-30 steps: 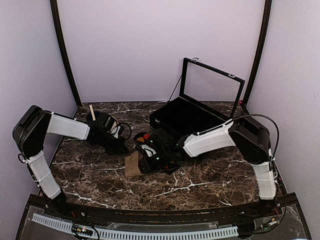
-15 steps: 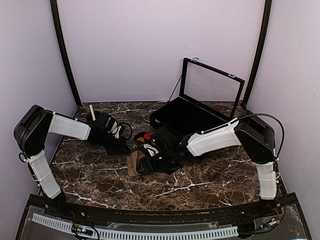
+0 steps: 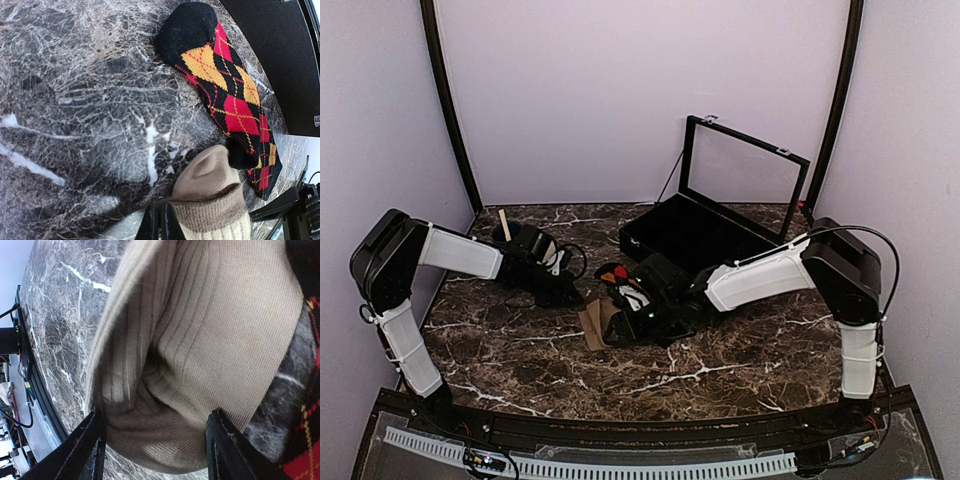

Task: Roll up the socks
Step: Adjust the sock at the center of the board.

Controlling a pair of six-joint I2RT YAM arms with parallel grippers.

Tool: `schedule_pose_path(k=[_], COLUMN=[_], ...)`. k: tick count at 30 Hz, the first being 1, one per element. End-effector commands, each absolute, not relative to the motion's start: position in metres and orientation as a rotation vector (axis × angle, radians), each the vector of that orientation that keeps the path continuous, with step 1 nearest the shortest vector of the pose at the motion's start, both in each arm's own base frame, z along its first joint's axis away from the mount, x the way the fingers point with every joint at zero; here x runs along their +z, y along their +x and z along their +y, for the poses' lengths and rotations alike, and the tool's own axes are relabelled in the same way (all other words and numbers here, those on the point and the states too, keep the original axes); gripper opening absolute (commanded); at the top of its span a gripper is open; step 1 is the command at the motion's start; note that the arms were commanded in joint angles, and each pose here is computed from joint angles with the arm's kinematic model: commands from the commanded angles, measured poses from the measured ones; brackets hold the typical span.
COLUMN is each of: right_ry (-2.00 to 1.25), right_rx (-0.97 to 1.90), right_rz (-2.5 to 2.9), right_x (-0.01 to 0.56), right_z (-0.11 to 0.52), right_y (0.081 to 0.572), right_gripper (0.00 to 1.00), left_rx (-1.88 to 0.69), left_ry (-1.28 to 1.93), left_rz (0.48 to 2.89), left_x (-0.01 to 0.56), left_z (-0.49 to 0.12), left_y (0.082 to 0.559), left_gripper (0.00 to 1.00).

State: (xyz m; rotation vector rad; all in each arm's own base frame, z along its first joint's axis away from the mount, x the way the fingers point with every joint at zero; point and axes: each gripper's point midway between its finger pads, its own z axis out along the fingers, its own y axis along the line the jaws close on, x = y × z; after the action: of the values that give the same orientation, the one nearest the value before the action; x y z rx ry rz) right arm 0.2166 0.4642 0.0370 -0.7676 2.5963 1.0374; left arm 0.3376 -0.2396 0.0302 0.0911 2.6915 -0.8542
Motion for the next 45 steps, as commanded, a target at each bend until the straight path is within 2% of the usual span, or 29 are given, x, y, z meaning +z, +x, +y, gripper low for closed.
schedule_pose_path(k=[1, 14, 22, 29, 30, 31, 32, 35, 39, 45], right_ry=[-0.741, -0.826, -0.854, -0.818, -0.812, -0.806, -0.807, -0.807, -0.822, -0.859], right_rx=[0.973, 1.112, 1.049, 0.993, 0.992, 0.99, 0.992, 1.001, 1.019, 1.068], right_rz=[2.633, 2.559, 2.559, 2.599, 2.602, 2.615, 2.616, 2.619, 2.627, 2.616], right_x=[0.033, 0.055, 0.061, 0.052, 0.051, 0.048, 0.047, 0.046, 0.043, 0.045], right_z=[0.445, 0.46, 0.457, 0.447, 0.446, 0.442, 0.442, 0.441, 0.442, 0.451], right_y=[0.216, 0.208, 0.212, 0.213, 0.212, 0.21, 0.209, 0.206, 0.202, 0.191], right_gripper=[0.63, 0.65, 0.65, 0.55, 0.53, 0.43, 0.39, 0.29, 0.17, 0.09], left_rx=[-0.867, -0.927, -0.992, -1.01, -1.005, -0.978, -0.967, -0.925, -0.864, -0.799], left_ry=[0.091, 0.101, 0.172, 0.233, 0.243, 0.255, 0.254, 0.234, 0.196, 0.139], left_rz=[2.661, 2.615, 2.584, 2.603, 2.609, 2.633, 2.637, 2.649, 2.637, 2.591], left_x=[0.039, 0.05, 0.063, 0.059, 0.058, 0.054, 0.053, 0.054, 0.061, 0.082], left_z=[-0.243, -0.254, -0.275, -0.291, -0.293, -0.295, -0.295, -0.29, -0.279, -0.262], left_y=[0.346, 0.355, 0.357, 0.351, 0.349, 0.345, 0.345, 0.343, 0.343, 0.336], left_gripper=[0.0, 0.0, 0.0, 0.0, 0.0, 0.0, 0.01, 0.15, 0.28, 0.43])
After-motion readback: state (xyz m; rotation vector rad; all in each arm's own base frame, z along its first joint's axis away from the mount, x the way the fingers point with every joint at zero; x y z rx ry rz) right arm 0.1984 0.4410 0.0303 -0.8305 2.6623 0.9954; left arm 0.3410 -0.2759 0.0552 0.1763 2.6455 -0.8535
